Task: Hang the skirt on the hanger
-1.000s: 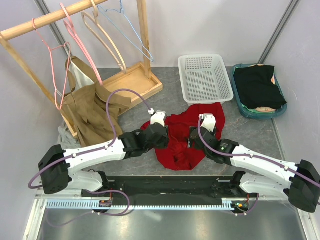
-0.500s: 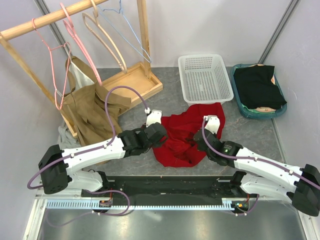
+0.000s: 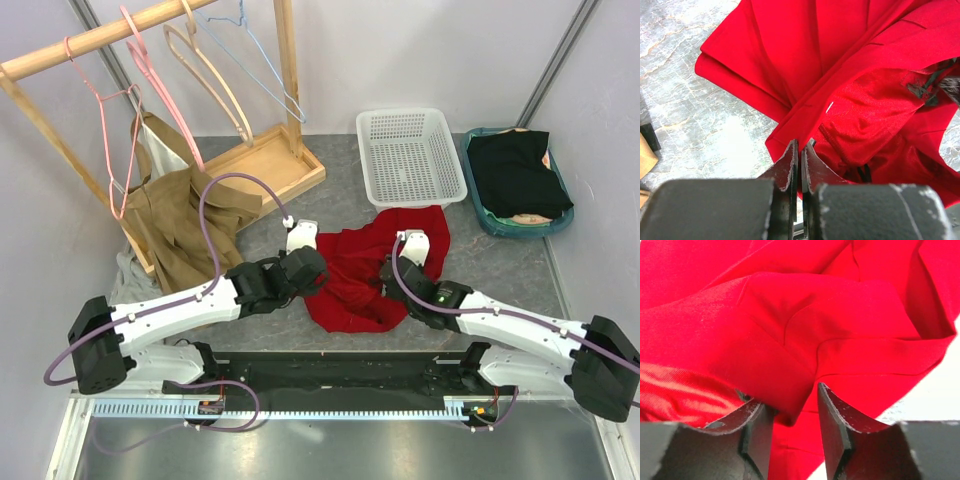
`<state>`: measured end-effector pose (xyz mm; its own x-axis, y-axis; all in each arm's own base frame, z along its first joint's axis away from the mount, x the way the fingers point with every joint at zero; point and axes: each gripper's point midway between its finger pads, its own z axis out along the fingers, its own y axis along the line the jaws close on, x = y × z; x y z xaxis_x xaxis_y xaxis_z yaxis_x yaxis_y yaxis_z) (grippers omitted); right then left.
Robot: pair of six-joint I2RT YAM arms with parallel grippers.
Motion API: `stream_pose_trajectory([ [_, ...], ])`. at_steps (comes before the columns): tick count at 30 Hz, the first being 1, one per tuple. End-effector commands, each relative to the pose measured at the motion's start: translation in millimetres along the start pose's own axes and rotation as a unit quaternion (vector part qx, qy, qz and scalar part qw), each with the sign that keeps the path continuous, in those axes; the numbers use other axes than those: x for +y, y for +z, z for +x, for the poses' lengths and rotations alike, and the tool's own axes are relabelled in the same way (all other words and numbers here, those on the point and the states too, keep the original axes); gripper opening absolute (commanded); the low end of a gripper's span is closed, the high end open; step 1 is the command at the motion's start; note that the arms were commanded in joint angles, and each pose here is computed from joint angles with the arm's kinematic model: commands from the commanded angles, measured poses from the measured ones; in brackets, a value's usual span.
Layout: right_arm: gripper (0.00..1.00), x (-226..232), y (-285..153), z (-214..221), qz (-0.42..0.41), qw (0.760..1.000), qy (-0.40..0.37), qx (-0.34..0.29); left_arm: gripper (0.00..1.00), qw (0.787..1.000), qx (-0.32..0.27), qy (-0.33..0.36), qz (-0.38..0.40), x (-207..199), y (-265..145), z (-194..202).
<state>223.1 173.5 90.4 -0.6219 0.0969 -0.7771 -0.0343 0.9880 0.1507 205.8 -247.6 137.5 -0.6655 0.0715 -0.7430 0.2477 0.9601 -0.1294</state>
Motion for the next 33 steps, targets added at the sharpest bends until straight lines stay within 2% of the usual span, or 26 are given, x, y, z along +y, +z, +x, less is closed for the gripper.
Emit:
stream_pose_trajectory([
  [1,0.42,5.6,10.9,-8.5,0.002,0.999,0.017,-0.034,0.02,1.0,-0.009,-0.021,0.006,-0.9,-5.2,-3.3],
  [2,0.39,4.7,13.0,-7.4,0.006,0.999,0.017,-0.033,0.02,1.0,-0.01,-0.022,0.007,-0.5,-5.9,-3.8],
  [3,0.3,4.9,13.5,-9.5,0.009,0.999,0.021,-0.037,0.02,1.0,-0.011,-0.021,0.008,-0.1,-6.7,-4.2],
  [4,0.14,5.1,13.4,-8.9,0.009,0.999,0.02,-0.034,0.02,1.0,-0.012,-0.018,0.008,0.6,-7.9,-4.3],
  [6,0.02,5.2,7.8,-13.5,0.012,0.999,0.017,-0.029,0.02,1.0,-0.021,-0.019,0.007,2.7,-13.1,-10.8],
  [7,0.0,5.4,4.3,-15.7,0.011,1.0,0.015,-0.025,0.02,0.999,-0.025,-0.018,0.005,4.3,-15.9,-14.3],
  [10,0.0,9.8,-19.4,-37.5,-0.006,1.0,0.008,-0.023,0.02,0.999,-0.042,-0.006,-0.006,12.6,-30.9,-33.2],
  [14,0.0,19.1,-73.5,-92.6,-0.059,0.997,-0.012,-0.052,0.02,0.998,-0.059,0.017,-0.026,27.8,-54.8,-62.1],
  [18,0.0,25.2,-132.4,-154.3,-0.103,0.99,-0.03,-0.093,0.02,0.994,-0.106,0.016,-0.022,39.7,-87.4,-109.8],
  [21,0.0,24.1,-159.2,-183.1,-0.113,0.986,-0.041,-0.115,0.02,0.99,-0.14,0.018,-0.011,46.2,-116.3,-138.2],
  [27,0.0,34.2,-184.2,-210.7,-0.145,0.979,-0.031,-0.139,0.02,0.981,-0.191,0.029,0.021,49.5,-167.7,-176.4],
  [33,0.0,40.7,-174.5,-199.3,-0.152,0.98,-0.032,-0.123,0.02,0.977,-0.207,0.033,0.046,51.3,-190.3,-183.8],
])
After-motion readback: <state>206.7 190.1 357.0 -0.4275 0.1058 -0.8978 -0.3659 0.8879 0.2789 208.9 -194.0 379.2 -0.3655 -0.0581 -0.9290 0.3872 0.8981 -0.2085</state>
